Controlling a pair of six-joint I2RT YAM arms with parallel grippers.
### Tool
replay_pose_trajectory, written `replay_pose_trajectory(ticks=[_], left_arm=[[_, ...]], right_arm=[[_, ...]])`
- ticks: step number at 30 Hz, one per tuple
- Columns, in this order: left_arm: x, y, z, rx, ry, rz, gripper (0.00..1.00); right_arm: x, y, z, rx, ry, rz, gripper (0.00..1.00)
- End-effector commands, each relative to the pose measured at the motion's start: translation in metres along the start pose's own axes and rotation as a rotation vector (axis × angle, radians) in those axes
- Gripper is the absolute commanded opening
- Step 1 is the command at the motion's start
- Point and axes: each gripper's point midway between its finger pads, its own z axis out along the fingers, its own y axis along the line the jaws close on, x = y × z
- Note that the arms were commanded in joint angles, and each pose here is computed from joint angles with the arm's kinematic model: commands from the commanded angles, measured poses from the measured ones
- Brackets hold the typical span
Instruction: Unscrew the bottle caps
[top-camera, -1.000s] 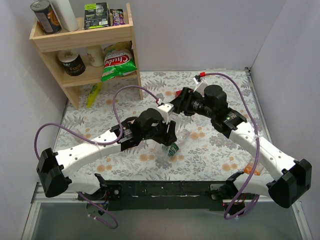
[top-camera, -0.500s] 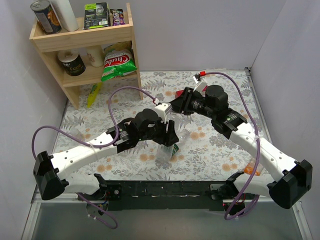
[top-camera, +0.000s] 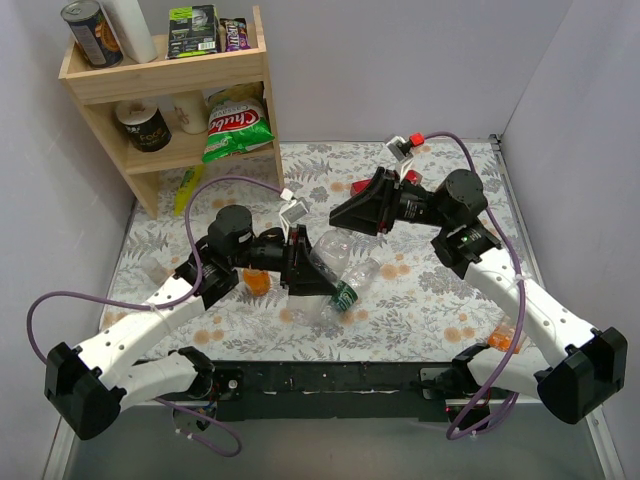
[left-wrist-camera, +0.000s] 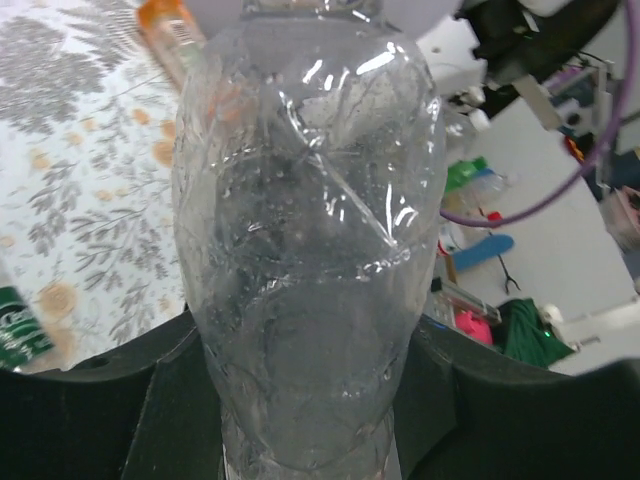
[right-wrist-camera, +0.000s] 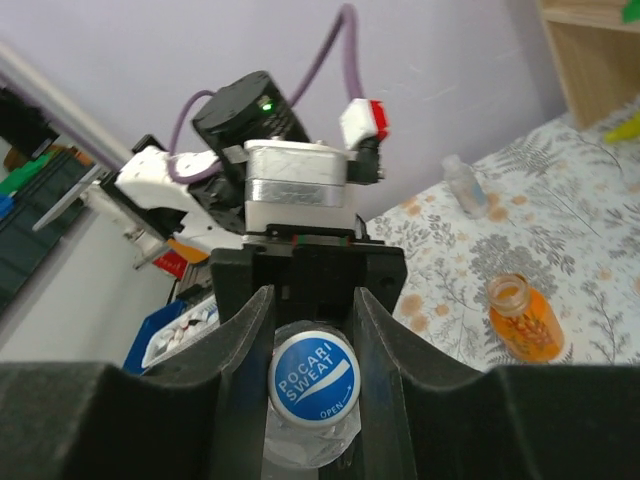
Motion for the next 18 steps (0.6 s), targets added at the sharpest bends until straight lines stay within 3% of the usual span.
replay_pose_trajectory(ticks=[1, 3, 4, 5, 6, 9, 13, 18], left_arm=[[-0.015, -0.040, -0.017, 0.168, -0.020, 0.044, 0.14], [-0.017, -0.036, -0.018, 0.141, -0.035, 0.032, 0.14], [-0.022, -0.027, -0.016, 0.092, -0.065, 0.039, 0.14], [-0.026, -0.022, -0.016, 0.055, -0.079, 0.039, 0.14], [-0.022, -0.013, -0.016, 0.010, -0.071, 0.014, 0.14], [-0.020, 0.016, -0.020, -0.158, -0.086, 0.005, 0.14], [-0.020, 0.039, -0.028, -0.308, -0.077, 0.028, 0.14], [-0.024, 0.065, -0.037, -0.471, -0.086, 0.033, 0.14]], right_arm=[[-0.003, 0.044, -0.010, -0.196, 0.035, -0.165, 0.01], [-0.007, 0.036, -0.009, -0.150, 0.023, -0.185, 0.01], [-0.009, 0.028, -0.008, -0.087, 0.015, -0.150, 0.06], [-0.011, 0.023, -0.009, -0.054, 0.004, -0.143, 0.19], [-0.014, 0.017, -0.010, -0.015, -0.011, -0.138, 0.46], [-0.021, -0.006, -0.017, 0.162, -0.066, -0.078, 0.72], [-0.032, -0.033, -0.036, 0.403, -0.168, -0.007, 0.78], [-0.016, -0.048, -0.039, 0.504, -0.134, 0.135, 0.74]])
